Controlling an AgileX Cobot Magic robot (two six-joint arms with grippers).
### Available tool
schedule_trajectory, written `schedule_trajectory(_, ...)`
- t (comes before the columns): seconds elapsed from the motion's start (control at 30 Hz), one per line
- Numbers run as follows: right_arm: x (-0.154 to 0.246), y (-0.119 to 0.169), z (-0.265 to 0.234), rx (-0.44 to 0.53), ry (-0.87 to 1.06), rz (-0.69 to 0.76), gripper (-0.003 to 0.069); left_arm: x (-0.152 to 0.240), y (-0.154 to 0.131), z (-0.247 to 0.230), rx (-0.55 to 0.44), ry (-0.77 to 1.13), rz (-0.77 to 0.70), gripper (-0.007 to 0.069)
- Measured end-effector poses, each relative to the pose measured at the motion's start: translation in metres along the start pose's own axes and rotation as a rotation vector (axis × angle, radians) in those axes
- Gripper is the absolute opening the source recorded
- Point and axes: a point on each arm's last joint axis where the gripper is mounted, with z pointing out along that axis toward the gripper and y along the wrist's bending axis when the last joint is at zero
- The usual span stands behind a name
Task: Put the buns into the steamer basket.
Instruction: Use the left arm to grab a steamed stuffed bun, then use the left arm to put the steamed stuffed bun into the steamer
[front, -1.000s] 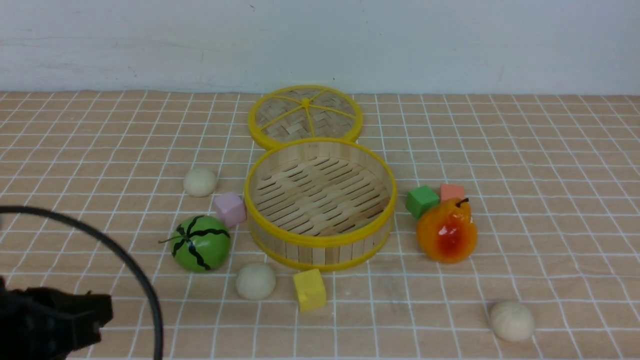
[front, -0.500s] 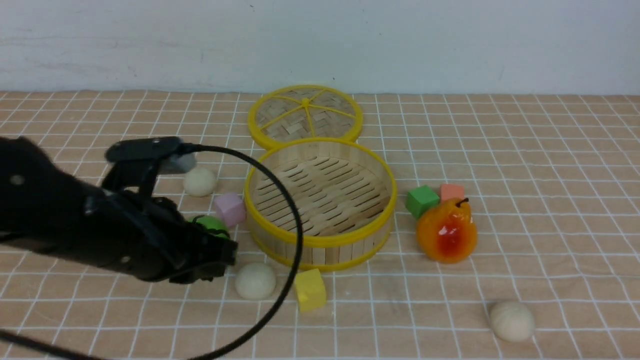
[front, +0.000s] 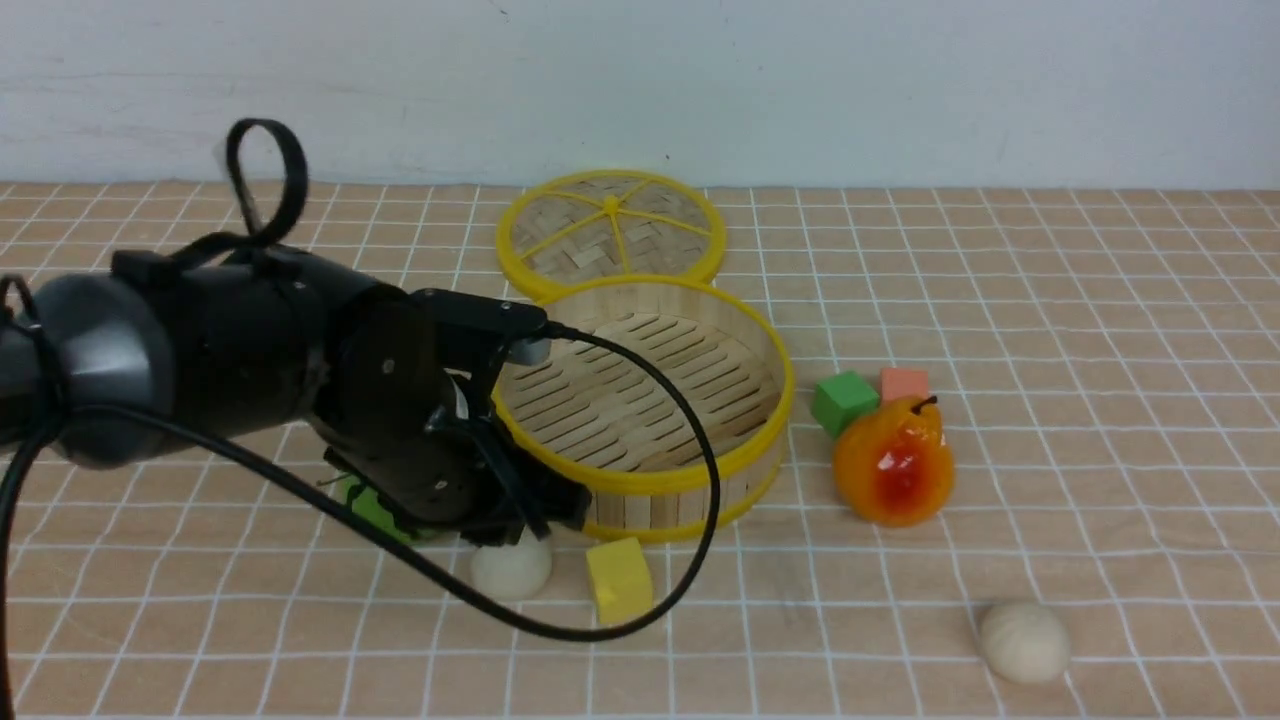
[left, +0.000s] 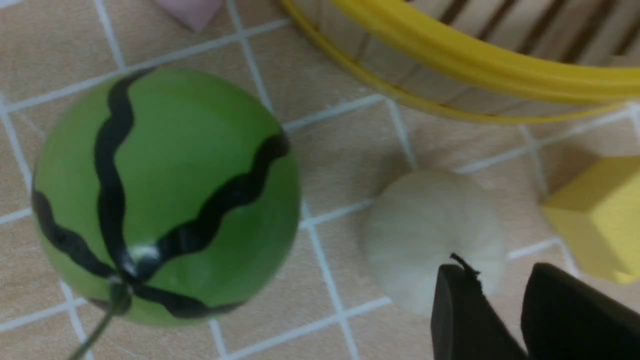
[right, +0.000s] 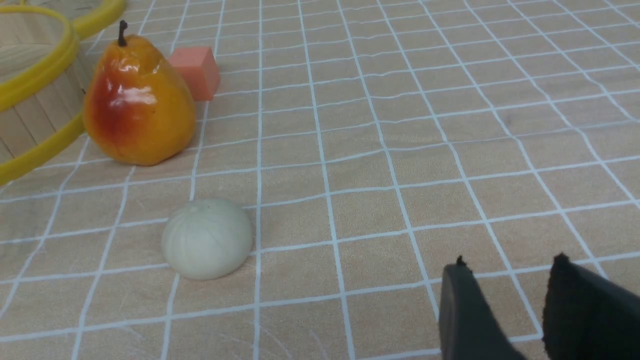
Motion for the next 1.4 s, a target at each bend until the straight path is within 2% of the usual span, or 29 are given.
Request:
schedule_trajectory(0.53,0.000,0.000,0.000,0.000,0.000,0.000,0.0241,0.003,0.000,0.037,-0.013,0.029,0.007,0.0214)
schedule_trajectory(0.67,0.000,0.000,0.000,0.000,0.000,0.000,0.0241,0.003,0.000,0.037,-0.015,0.036,0.006,0.0179)
schedule_trajectory(0.77,0.000,0.000,0.000,0.000,0.000,0.000,0.0241,-0.002,0.000,0.034,-0.018,0.045,0.004,0.0039)
schedule_trajectory(0.83,0.000,0.000,0.000,0.000,0.000,0.000,0.0241,-0.007,-0.001,0.030,-0.021,0.048,0.003,-0.0007)
schedule_trajectory(1.03,0.000,0.000,0.000,0.000,0.000,0.000,0.0241,-0.029,-0.004,0.002,-0.026,0.036,0.000,-0.0013)
schedule_trajectory(1.23,0.000,0.000,0.000,0.000,0.000,0.000,0.0241,-0.066,-0.009,-0.038,0.003,-0.123,-0.006,-0.0013)
schedule_trajectory(1.4,0.000,0.000,0.000,0.000,0.000,0.000,0.0241,-0.077,-0.013,-0.026,0.043,-0.216,-0.023,-0.0013)
